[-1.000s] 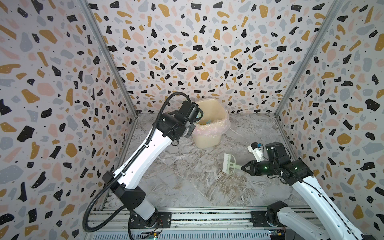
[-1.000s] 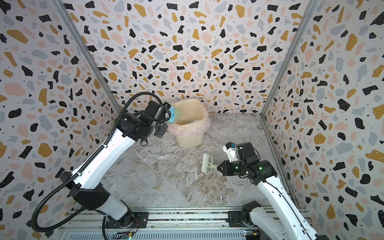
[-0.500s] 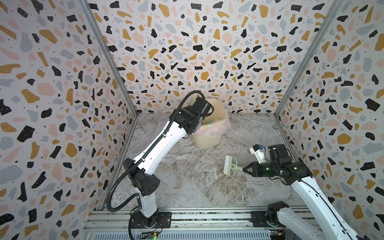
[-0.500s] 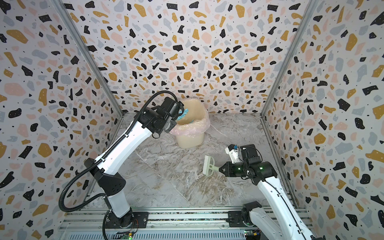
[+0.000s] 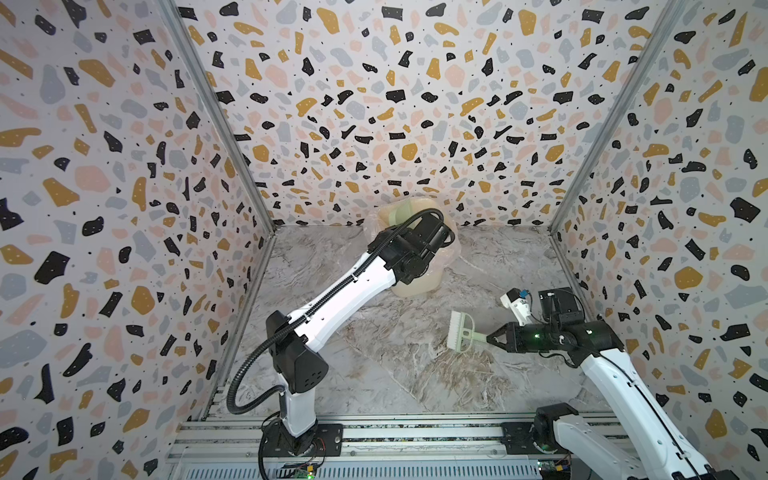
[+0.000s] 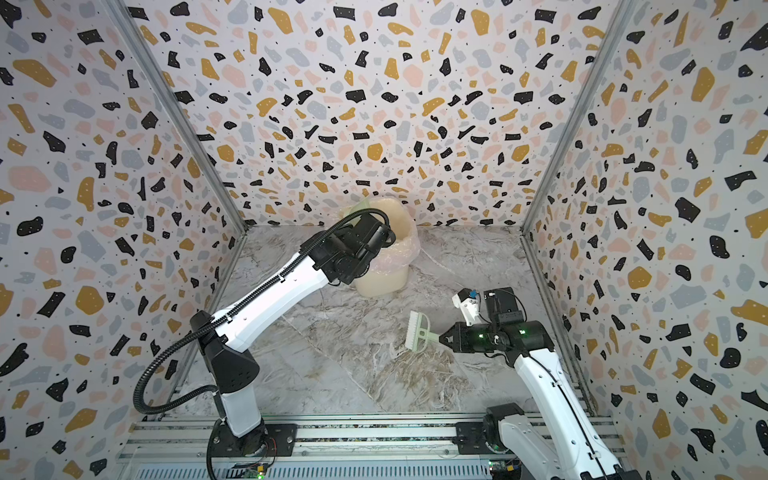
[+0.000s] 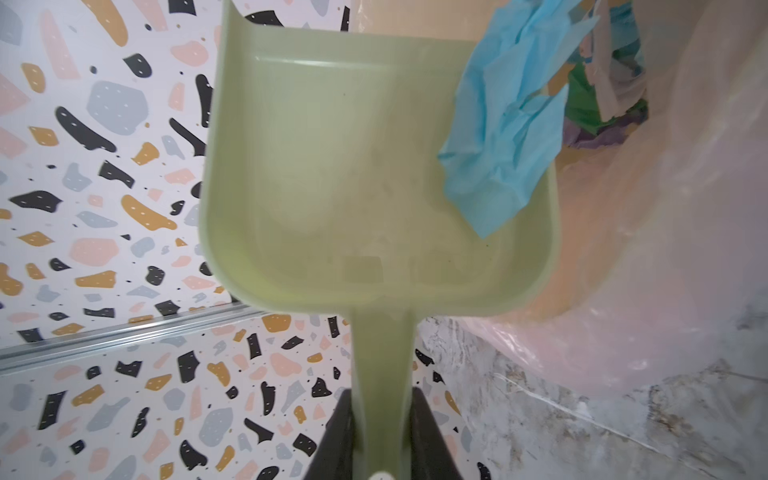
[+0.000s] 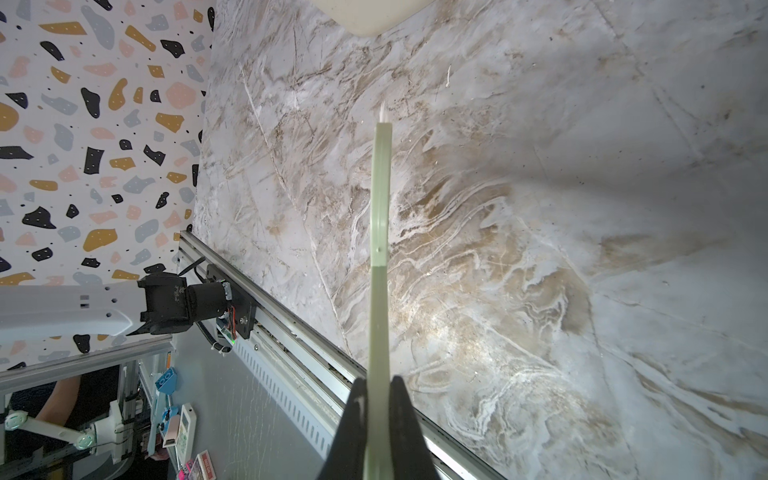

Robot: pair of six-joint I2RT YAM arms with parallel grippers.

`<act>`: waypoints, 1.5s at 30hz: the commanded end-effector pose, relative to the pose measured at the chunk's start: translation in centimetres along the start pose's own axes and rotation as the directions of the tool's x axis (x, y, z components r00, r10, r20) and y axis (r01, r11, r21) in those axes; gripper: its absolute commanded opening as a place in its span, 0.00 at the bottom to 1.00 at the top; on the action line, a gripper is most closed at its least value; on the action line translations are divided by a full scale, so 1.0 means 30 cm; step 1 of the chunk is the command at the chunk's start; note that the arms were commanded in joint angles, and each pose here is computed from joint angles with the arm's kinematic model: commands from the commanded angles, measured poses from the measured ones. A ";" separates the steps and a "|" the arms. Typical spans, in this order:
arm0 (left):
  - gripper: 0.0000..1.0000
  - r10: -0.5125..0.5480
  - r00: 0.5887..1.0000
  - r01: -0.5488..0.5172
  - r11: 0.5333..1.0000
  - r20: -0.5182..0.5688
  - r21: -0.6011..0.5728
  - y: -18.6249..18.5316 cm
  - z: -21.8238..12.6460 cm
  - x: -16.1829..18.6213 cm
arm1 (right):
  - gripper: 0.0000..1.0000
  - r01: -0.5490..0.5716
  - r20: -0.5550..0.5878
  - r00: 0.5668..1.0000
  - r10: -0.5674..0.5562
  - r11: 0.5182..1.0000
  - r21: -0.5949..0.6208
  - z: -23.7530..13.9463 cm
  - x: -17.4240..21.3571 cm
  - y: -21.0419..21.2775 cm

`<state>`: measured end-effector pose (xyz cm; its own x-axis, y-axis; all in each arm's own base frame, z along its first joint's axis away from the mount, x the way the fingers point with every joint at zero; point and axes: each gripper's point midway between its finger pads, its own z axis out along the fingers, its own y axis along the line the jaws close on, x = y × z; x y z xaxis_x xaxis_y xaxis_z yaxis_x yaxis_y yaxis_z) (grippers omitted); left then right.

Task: Sweep away the paper scraps from the table
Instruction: 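Tip the dustpan over the bin opening with the left gripper, then lower the dustpan beside the bin while the right gripper sets the brush down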

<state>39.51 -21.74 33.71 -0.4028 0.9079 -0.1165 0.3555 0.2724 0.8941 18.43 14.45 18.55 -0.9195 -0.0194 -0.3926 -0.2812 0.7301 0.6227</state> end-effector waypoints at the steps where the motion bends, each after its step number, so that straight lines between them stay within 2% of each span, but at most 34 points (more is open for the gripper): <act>1: 0.00 0.029 0.999 -0.032 0.995 -0.033 -0.093 0.053 0.004 0.000 | 0.00 0.007 -0.009 1.000 -0.007 1.000 -0.021 -0.009 0.005 0.014; 7: 0.00 0.059 0.996 -0.066 0.991 -0.063 -0.120 0.045 0.013 0.010 | 0.00 0.008 -0.005 1.000 -0.008 1.000 -0.020 -0.017 0.004 0.016; 10: 0.00 0.030 0.998 -0.037 0.990 -0.055 -0.133 0.066 0.004 0.010 | 0.00 0.006 0.001 1.000 -0.006 1.000 -0.017 -0.021 0.004 0.013; 16: 0.00 -0.119 0.993 0.119 0.984 0.011 -0.131 0.142 -0.047 0.003 | 0.00 0.005 0.030 1.000 -0.005 1.000 -0.013 -0.032 -0.012 0.008; 20: 0.00 -0.261 0.963 0.268 0.955 0.075 -0.128 0.213 -0.109 0.015 | 0.00 -0.003 0.074 0.997 0.003 1.000 0.013 -0.060 -0.048 -0.013; 24: 0.00 -0.420 0.894 0.432 0.901 0.153 -0.047 0.231 -0.165 0.048 | 0.00 -0.011 0.144 0.990 0.001 0.998 0.069 -0.094 -0.117 -0.039; 29: 0.00 -0.566 0.801 0.577 0.817 0.194 0.002 0.211 -0.214 0.174 | 0.00 -0.060 0.260 0.965 0.032 0.993 0.103 -0.140 -0.226 -0.087; 35: 0.00 -0.745 0.638 0.731 0.665 0.193 0.151 0.099 -0.231 0.294 | 0.00 -0.150 0.396 0.911 0.116 0.987 0.057 -0.179 -0.332 -0.153; 41: 0.00 -0.849 0.512 0.812 0.527 0.127 0.250 -0.081 -0.187 0.370 | 0.00 -0.280 0.492 0.830 0.264 0.959 -0.042 -0.182 -0.375 -0.260; 45: 0.00 -0.887 0.453 0.843 0.458 0.085 0.281 -0.179 -0.146 0.416 | 0.00 -0.368 0.541 0.753 0.375 0.921 -0.126 -0.173 -0.376 -0.351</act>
<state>28.60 -12.91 28.87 -0.4623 0.3799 -0.8012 0.1057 0.9207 0.3756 29.07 4.08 18.97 -0.7071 0.5498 -0.4447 0.0568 0.6710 0.7392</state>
